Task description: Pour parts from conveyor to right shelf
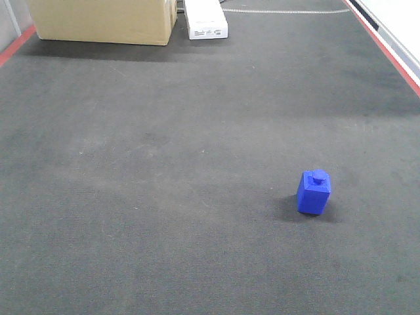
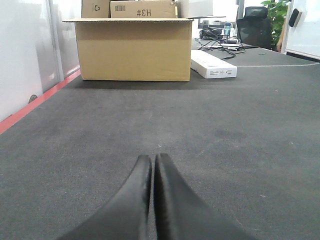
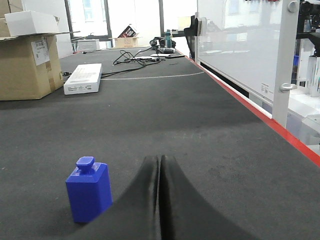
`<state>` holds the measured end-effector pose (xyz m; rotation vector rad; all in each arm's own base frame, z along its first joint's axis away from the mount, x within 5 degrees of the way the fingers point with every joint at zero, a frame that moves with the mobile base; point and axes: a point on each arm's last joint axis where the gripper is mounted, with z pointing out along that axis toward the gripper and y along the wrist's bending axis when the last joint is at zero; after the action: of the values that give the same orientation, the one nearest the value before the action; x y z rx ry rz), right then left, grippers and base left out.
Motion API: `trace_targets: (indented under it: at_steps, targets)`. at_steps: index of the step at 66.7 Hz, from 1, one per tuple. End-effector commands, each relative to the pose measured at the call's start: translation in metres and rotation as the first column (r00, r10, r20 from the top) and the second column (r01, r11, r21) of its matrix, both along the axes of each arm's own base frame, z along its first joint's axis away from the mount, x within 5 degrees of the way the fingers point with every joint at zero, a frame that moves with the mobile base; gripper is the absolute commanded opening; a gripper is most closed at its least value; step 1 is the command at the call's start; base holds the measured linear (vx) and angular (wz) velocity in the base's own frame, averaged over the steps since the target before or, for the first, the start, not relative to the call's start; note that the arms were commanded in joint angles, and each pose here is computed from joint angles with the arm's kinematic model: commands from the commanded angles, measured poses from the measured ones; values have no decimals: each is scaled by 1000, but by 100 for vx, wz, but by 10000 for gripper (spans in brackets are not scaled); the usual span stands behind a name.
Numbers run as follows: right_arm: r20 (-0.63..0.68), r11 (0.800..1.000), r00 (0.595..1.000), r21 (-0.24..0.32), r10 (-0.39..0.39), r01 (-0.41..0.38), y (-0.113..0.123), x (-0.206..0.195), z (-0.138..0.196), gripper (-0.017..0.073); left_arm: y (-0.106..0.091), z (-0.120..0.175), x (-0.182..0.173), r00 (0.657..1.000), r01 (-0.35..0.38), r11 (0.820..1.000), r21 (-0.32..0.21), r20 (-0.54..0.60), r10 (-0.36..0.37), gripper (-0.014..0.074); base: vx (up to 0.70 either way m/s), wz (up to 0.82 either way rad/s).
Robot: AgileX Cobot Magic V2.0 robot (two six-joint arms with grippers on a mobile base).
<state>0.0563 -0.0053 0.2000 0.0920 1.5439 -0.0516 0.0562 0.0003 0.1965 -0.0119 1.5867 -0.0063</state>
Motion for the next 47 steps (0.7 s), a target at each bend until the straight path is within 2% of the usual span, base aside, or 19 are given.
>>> trace_targets:
  at_steps: [1, 47]
  targets:
    - [71, 1000, 998, -11, 0, 1, 0, -1, 4, -9, 0, 15, -1, 996, 6, 1000, -13, 92, -5, -6, 0, 0]
    - [71, 1000, 998, -11, 0, 1, 0, -1, 4, -9, 0, 15, -2, 995, 6, 1000, -13, 103, -5, -6, 0, 0]
